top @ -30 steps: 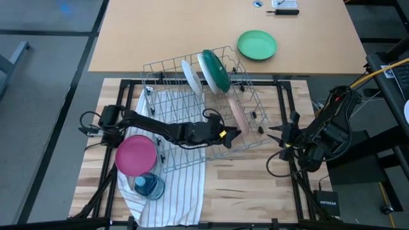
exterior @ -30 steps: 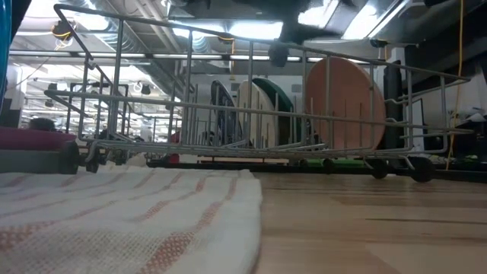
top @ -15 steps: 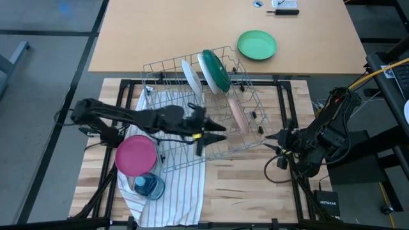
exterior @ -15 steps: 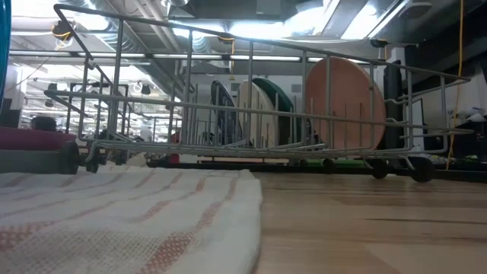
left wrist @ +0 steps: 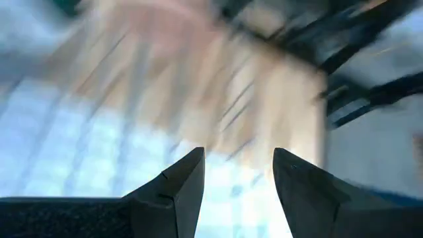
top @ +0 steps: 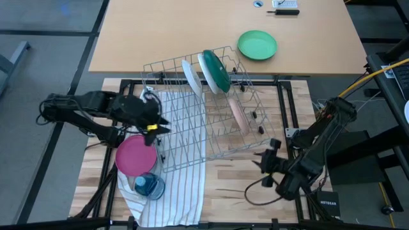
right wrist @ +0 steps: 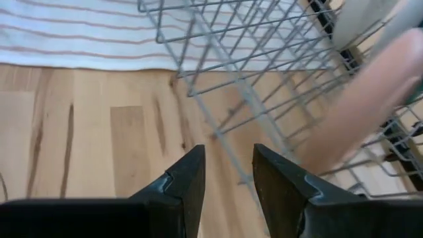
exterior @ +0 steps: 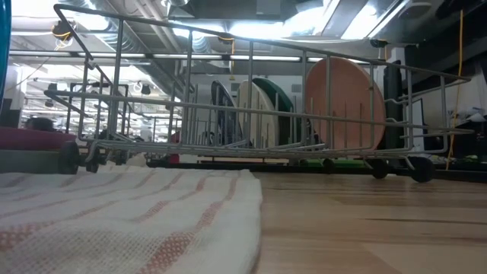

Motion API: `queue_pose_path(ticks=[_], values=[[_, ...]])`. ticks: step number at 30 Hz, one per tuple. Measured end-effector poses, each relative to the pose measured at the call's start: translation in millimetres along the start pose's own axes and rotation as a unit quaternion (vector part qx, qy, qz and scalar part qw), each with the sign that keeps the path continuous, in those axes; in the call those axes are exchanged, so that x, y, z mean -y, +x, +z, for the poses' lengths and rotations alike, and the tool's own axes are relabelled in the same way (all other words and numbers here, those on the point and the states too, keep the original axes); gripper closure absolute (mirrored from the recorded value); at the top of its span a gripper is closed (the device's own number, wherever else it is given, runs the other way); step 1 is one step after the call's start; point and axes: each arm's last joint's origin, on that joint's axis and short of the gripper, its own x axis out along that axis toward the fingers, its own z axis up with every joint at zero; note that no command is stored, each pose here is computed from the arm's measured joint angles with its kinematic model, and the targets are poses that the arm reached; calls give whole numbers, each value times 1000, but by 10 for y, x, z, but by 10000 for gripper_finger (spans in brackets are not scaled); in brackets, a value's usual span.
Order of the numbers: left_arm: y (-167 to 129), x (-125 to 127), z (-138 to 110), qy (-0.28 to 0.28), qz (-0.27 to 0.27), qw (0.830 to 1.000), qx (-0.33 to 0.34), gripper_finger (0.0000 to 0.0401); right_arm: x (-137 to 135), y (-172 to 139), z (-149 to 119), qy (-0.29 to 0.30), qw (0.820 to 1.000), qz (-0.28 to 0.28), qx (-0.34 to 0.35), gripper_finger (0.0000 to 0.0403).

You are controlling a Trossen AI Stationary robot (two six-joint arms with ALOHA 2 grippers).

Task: Sort dishes
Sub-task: Put the pink plate into the dish rack

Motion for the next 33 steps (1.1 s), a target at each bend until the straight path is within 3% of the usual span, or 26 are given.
queue_pose_path(ticks=[4, 10, 16, 22, 27, 33], values=[[-243, -216, -264, -43, 107, 989, -89, 232, -216, 128, -14, 5, 1000, 7, -1, 274], [-443, -420, -509, -83, 250, 949, -173, 232, -445, 234, 8, 39, 998, 38, 12, 274], [-288, -449, -601, -93, 255, 948, -167, 232, -531, 263, 32, 60, 996, 54, 24, 274], [-4, -594, -956, -71, 301, 919, -246, 232, -550, 260, 50, 71, 995, 63, 30, 274], [202, -706, -1273, -63, 299, 896, -324, 232, -565, 257, 65, 80, 994, 69, 35, 274], [382, -825, -1542, -38, 300, 883, -358, 232, -578, 254, 79, 88, 993, 75, 40, 274]])
